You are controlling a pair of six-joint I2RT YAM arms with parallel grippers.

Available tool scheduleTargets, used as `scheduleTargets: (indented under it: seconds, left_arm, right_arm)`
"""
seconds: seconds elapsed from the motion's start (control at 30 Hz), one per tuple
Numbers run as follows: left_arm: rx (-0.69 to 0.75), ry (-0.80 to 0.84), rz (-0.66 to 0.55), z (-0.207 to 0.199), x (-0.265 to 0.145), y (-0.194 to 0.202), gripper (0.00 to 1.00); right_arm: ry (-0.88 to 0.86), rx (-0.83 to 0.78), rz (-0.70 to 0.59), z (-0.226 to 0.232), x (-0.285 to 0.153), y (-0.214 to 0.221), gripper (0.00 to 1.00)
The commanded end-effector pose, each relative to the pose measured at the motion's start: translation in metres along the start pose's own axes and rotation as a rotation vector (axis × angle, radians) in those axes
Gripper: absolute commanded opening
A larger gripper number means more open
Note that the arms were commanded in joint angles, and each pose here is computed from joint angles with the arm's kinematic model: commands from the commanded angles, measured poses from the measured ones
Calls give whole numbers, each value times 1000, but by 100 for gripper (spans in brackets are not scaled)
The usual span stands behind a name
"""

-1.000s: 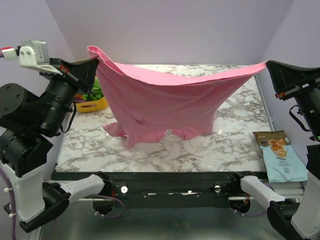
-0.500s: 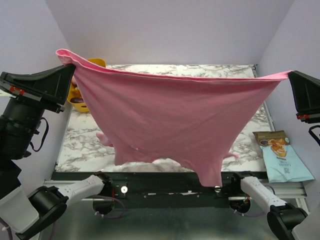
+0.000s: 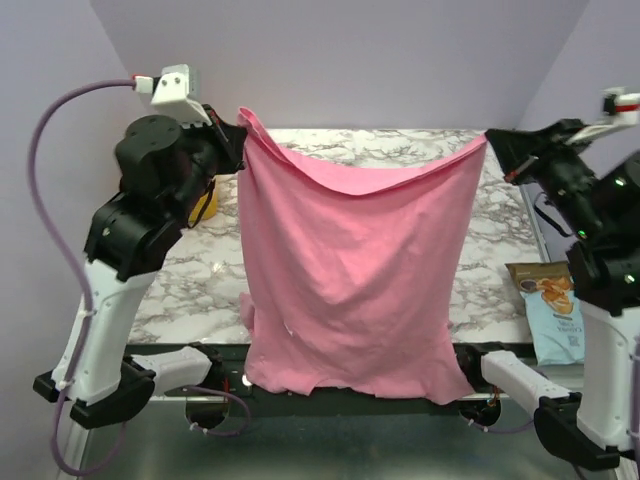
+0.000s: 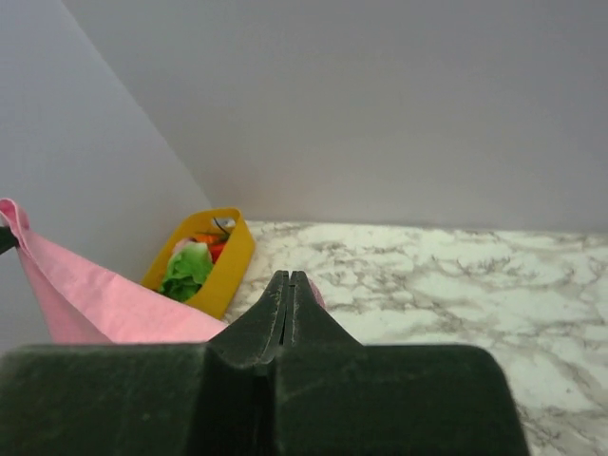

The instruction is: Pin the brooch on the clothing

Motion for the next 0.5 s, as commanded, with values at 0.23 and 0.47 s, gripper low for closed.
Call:
scheduleTargets:
  seconds: [0.23, 0.47]
  left_arm:
    - [-148, -151, 210, 113, 148, 91, 0]
    - [-224, -205, 325, 164, 223, 142, 0]
  right_arm:
    - [205, 45, 336, -92, 119, 171, 1]
    - [234, 189, 525, -147, 187, 272, 0]
Point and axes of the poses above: each gripper's point midway between its finger pads, its own x axis out along the fingers, its own z axis along the line the jaws close on, y = z × x, the point moved 8 cm from there along -x, back along the fingers, and after that the axes turned 8 degrees about -x, right-handed, at the moved point
